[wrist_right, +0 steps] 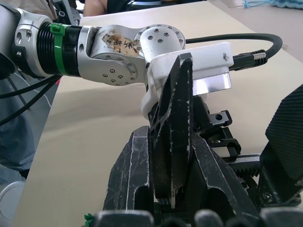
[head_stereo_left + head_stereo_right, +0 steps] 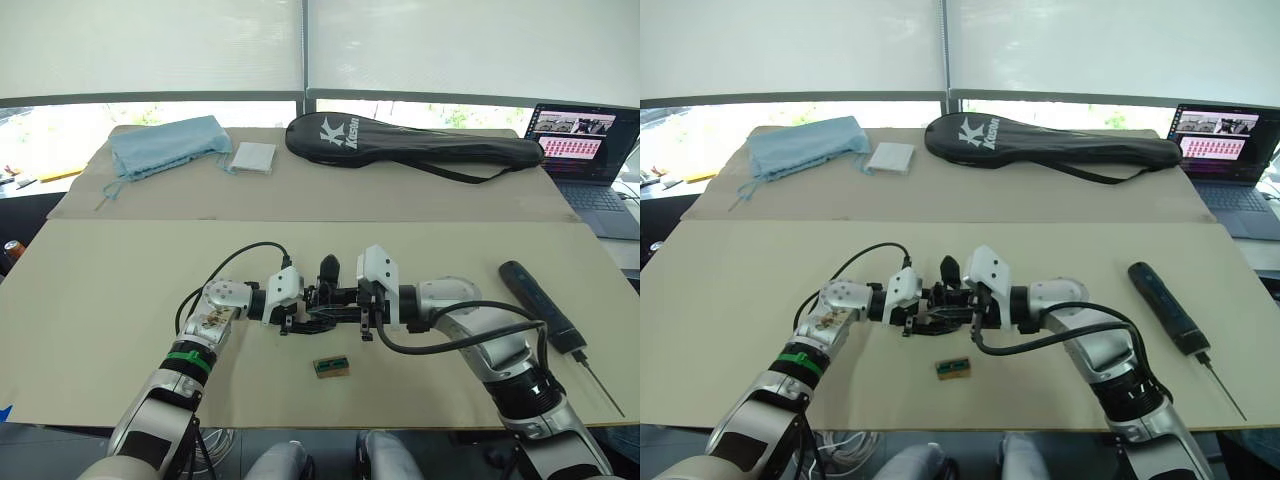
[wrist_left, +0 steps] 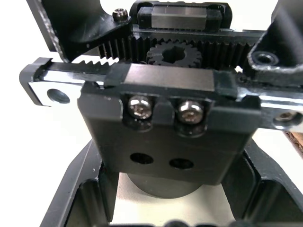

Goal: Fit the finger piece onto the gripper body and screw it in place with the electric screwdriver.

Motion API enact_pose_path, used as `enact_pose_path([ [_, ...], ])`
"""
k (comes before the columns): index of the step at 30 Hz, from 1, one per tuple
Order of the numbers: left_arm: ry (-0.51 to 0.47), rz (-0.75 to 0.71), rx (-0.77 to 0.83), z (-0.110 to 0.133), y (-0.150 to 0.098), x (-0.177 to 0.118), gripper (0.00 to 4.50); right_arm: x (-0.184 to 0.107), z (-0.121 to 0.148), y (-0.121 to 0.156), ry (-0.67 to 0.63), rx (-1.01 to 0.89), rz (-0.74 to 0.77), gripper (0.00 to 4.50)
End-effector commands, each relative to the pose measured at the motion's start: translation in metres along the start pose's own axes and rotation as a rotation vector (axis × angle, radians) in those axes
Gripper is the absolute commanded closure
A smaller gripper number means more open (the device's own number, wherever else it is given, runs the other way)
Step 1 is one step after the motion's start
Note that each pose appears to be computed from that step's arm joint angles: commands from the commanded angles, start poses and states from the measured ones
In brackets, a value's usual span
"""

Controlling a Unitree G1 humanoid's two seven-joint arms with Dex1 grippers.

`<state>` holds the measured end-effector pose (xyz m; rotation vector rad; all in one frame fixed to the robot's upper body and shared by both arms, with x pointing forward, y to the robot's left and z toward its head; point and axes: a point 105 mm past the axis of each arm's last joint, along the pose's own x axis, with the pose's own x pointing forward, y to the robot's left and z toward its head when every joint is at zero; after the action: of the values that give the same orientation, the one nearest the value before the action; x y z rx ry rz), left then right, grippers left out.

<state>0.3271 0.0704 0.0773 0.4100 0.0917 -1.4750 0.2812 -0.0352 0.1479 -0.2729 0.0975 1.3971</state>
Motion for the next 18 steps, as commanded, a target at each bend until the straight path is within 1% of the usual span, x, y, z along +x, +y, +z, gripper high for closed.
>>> enact_pose_path([
  [1,0.041,-0.036,-0.024,-0.011,-0.007,0.002,2.13,-0.002,-0.001,0.001,0.021,0.005,-0.004,4.06],
  [10,0.043,-0.04,-0.022,-0.011,-0.007,0.003,2.13,-0.001,-0.008,-0.009,0.019,0.011,-0.052,4.06],
  [18,0.046,-0.044,-0.023,-0.011,-0.008,0.002,2.13,-0.001,-0.014,-0.011,0.045,0.019,-0.053,4.06],
])
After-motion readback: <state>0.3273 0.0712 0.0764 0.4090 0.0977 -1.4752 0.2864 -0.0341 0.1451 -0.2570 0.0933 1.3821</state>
